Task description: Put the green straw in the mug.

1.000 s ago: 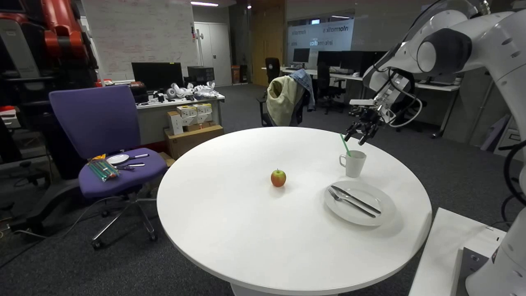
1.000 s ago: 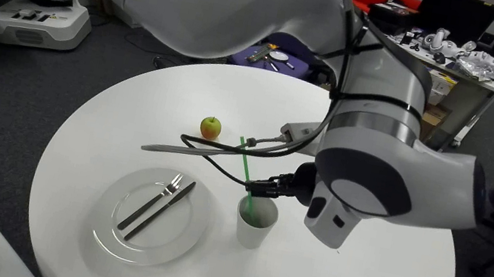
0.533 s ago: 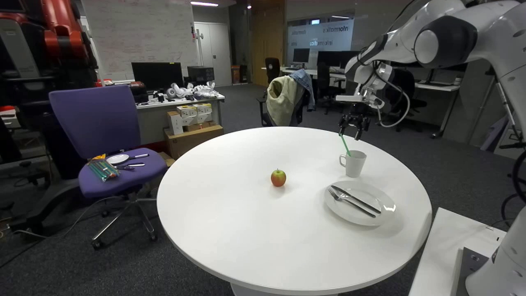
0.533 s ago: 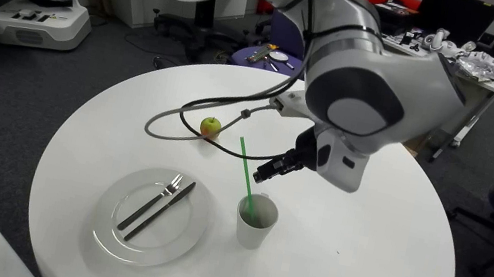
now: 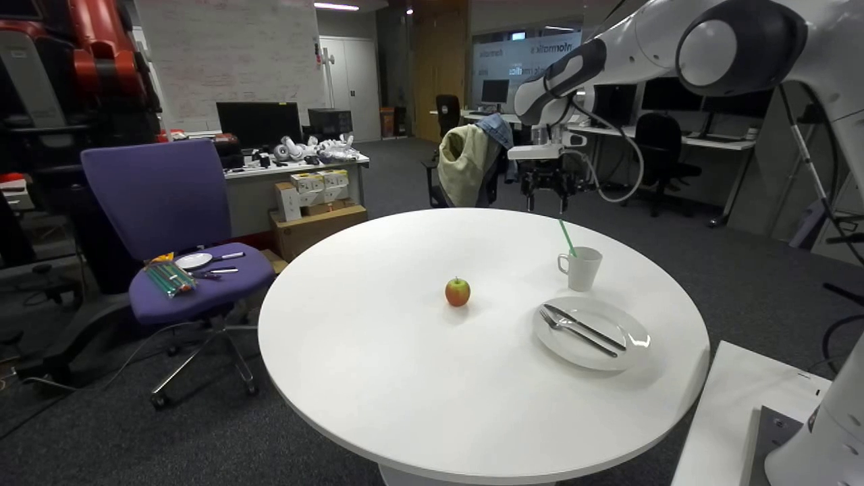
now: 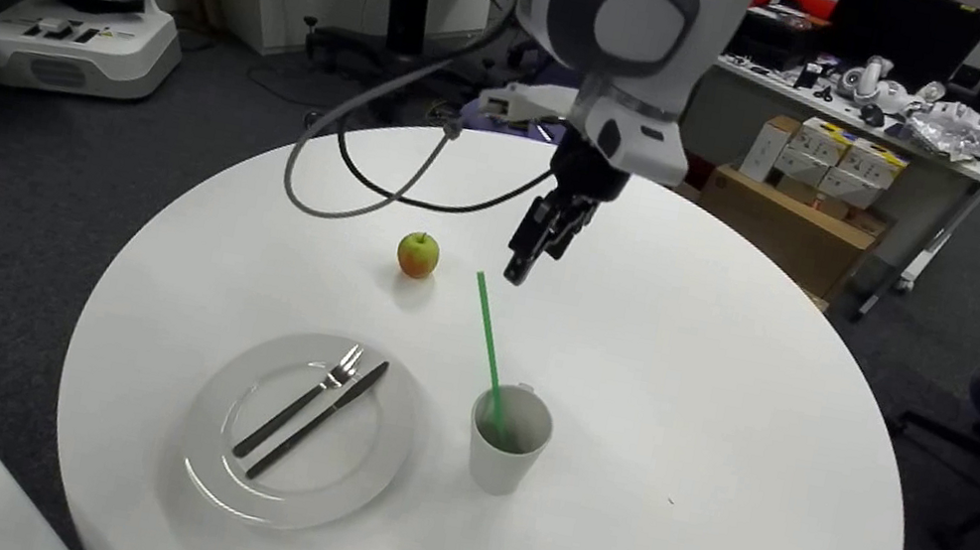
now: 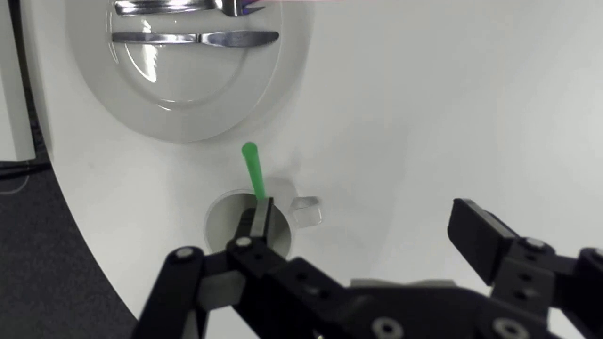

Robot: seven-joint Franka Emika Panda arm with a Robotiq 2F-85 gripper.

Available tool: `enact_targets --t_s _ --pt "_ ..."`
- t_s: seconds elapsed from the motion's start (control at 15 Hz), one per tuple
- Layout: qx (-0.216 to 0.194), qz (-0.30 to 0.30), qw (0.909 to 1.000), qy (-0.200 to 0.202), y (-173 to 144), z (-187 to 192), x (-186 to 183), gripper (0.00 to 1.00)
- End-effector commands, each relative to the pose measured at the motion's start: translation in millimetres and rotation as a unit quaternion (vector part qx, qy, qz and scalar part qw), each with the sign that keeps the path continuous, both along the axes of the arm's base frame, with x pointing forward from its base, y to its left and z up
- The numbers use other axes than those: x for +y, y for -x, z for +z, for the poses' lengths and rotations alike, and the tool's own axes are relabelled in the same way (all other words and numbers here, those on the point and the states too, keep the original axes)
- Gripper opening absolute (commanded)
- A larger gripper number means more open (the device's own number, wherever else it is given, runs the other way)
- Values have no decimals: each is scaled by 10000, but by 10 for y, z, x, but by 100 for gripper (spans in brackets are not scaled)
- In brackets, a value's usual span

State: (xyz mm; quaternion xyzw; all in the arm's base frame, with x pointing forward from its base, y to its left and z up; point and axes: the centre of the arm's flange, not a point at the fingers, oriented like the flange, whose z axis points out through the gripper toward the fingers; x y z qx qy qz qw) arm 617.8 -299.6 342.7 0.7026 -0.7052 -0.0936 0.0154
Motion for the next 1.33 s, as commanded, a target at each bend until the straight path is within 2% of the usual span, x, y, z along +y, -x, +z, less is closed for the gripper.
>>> enact_targets --t_s 0.0,0.27,0.53,1.0,1.2,1.27 --pt "-107 930 9949 377 -39 418 597 100" --pt "-275 1993 9780 554 -84 584 1246 100" --pt "-657 2959 9513 565 -3 602 1528 100" --pt "-1556 4320 8882 168 220 342 1506 100" --pt "-1883 4737 8598 -286 314 196 1467 100" --pt "-1872 4842 8527 -587 327 168 1479 100"
